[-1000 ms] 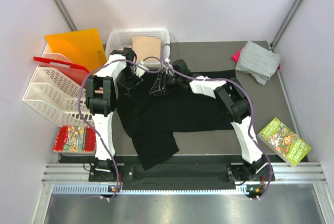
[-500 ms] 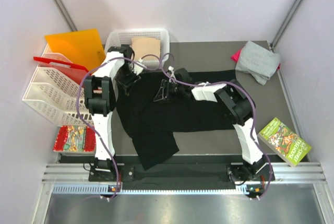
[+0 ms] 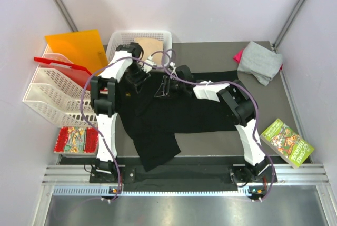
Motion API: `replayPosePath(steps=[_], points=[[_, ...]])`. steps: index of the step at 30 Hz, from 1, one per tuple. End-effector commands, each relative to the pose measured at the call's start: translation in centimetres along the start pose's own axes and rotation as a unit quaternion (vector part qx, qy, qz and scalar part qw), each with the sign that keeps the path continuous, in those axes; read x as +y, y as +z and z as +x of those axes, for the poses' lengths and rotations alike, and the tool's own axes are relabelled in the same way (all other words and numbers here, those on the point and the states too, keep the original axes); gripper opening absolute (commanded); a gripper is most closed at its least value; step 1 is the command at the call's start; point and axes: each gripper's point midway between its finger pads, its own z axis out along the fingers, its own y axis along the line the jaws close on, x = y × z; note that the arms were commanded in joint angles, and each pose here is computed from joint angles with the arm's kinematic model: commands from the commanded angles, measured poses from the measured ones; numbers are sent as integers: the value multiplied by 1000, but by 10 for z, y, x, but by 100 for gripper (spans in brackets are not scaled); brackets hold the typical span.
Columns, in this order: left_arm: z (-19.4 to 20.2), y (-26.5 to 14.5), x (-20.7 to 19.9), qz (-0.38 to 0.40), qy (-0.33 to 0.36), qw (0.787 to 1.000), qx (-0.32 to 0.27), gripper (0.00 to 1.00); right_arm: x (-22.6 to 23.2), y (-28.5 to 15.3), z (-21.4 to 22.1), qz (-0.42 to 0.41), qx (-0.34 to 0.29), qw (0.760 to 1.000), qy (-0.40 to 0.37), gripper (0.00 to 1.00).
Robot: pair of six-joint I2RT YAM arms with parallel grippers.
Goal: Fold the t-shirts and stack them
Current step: Fold the flattened tshirt in 1/3 of the way
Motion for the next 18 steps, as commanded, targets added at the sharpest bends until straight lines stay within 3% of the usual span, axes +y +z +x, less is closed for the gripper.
replayPosePath(steps=[1,9,18], points=[[-12,30,12,3,-20,1000,-14,49,11,3,-28,-11,-37,999,-35,44],[12,54,27,-9,-31,999,34,48,5,21,-26,-6,-30,999,-43,43],[30,58,23,-14,-27,998,48,47,37,44,-4,-34,-8,998,-51,37]])
